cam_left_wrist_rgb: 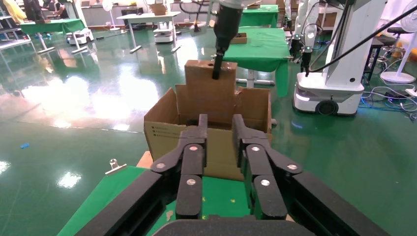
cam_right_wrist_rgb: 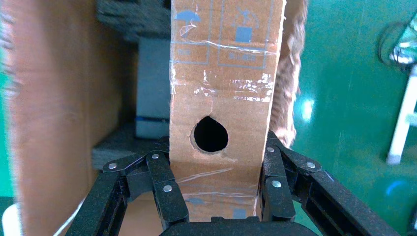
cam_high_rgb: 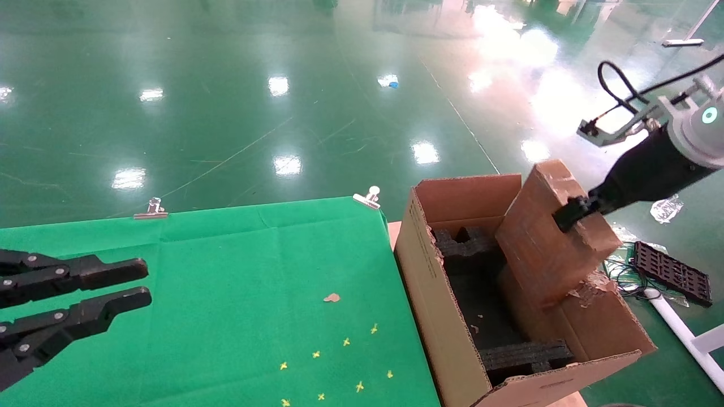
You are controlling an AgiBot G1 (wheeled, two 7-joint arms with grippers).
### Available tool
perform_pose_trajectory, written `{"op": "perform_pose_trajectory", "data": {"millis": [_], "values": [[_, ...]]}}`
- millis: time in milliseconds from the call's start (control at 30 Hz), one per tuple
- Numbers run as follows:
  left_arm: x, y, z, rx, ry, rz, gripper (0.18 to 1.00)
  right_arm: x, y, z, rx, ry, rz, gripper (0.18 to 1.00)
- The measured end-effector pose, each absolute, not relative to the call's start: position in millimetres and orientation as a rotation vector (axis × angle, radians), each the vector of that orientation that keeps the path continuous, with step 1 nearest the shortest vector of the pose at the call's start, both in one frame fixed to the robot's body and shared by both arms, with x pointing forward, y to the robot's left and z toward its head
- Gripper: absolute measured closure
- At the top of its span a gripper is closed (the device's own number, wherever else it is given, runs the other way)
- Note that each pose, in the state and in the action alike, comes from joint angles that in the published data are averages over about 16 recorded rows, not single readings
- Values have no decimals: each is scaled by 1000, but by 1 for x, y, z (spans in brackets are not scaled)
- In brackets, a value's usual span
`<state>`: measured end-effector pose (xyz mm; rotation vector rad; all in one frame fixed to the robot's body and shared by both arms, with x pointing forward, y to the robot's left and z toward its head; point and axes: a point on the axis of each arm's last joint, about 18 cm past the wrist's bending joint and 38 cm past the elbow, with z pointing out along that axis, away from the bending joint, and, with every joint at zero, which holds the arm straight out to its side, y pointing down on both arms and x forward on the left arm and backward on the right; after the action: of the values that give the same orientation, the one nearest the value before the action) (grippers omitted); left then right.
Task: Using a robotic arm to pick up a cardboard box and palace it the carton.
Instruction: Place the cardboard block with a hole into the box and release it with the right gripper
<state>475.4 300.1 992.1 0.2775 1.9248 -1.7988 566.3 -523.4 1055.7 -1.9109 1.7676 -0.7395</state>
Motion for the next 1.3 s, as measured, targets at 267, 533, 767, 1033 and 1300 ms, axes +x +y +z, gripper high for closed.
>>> {"op": "perform_pose_trajectory", "data": {"millis": [267,533,767,1033,1300], "values": [[475,300,992,278,1925,-1799,796,574,-532,1021,-1920,1854,-701,846],[475,300,992,278,1925,-1799,624,587,-535,989,-1931,1917,-693,847],[475,300,992,278,1925,-1799,454,600,-539,959,-1925,1958,-722,851],[475,300,992,278,1925,-1799,303,622,-548,925,-1890,1966,-827,864],[475,300,992,278,1925,-1799,225,646,-546,898,-1850,1929,-925,876]]}}
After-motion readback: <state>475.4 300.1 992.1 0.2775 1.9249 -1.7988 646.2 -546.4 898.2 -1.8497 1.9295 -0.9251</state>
